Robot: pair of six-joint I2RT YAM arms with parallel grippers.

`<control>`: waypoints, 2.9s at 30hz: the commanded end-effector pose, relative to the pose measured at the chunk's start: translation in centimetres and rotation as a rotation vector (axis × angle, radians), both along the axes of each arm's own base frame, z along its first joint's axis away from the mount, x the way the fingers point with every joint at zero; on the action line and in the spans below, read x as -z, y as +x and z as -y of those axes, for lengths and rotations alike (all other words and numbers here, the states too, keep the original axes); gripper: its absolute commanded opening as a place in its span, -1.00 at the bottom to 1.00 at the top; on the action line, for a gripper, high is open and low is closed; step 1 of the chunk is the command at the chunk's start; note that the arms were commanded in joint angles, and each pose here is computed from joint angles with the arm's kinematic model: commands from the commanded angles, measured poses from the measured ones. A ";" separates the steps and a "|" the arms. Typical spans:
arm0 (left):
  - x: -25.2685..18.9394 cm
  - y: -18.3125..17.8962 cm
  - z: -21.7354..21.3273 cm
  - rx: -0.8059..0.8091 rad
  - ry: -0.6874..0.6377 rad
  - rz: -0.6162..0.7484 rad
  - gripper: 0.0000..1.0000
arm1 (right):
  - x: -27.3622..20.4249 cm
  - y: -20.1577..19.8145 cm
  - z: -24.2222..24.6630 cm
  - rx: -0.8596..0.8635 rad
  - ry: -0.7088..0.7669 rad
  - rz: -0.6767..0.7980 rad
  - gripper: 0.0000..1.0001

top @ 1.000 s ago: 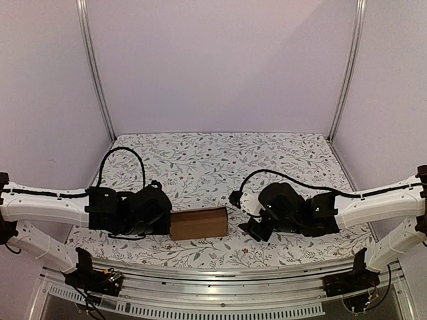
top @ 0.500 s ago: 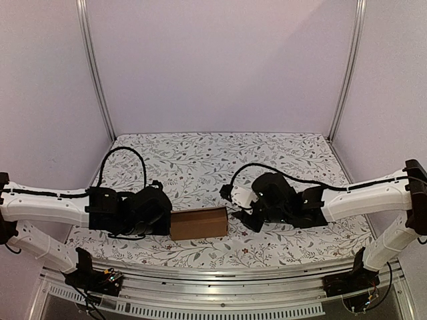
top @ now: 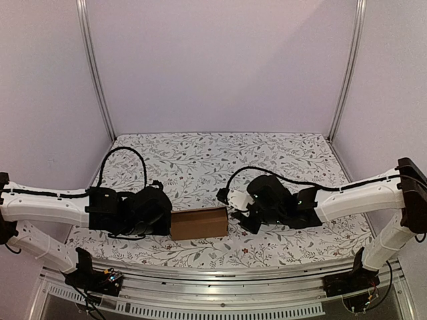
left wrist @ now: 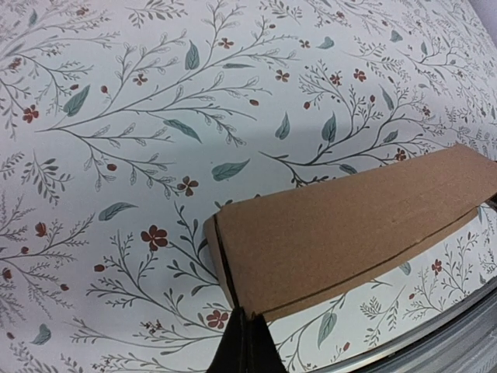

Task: Fold the paper box

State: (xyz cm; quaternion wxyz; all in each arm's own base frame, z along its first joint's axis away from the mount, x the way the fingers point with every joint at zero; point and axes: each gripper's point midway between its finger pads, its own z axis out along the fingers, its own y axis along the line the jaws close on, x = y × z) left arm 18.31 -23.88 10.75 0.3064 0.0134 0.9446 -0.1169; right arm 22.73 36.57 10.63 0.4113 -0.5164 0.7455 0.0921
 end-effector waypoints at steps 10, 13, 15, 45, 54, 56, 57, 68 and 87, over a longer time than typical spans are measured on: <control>0.0 -0.6 0.1 0.026 0.001 0.011 -1.00 | -0.6 1.3 -0.7 0.024 0.000 0.038 -0.76; 0.0 -0.6 0.1 0.026 0.001 0.012 -1.00 | -0.7 1.2 -0.4 0.031 0.003 0.036 -0.82; 0.0 -0.6 0.1 0.025 0.001 0.011 -1.00 | -0.8 1.2 -0.4 0.032 0.009 0.033 -0.88; 0.6 -0.7 1.2 0.065 0.071 0.029 -1.00 | -6.0 -0.4 -2.3 0.119 0.230 -0.201 -1.00; 0.0 -0.3 1.4 0.064 0.069 0.052 -1.00 | -4.4 -0.8 -1.8 0.169 0.197 -0.252 -1.00; -0.5 -0.2 1.5 0.063 0.063 0.066 -1.00 | -4.0 -1.0 -1.7 0.175 0.184 -0.247 -1.00; -0.7 -0.1 1.5 0.064 0.060 0.072 -0.98 | -3.7 -1.1 -1.6 0.182 0.176 -0.244 -1.00; -1.2 0.0 2.2 0.074 0.027 0.082 -0.80 | -2.0 -1.7 -0.9 0.221 0.124 -0.216 -1.00; -0.8 0.4 2.1 0.064 0.064 0.094 -0.63 | -1.0 -3.6 -0.6 0.209 0.116 -0.193 -1.00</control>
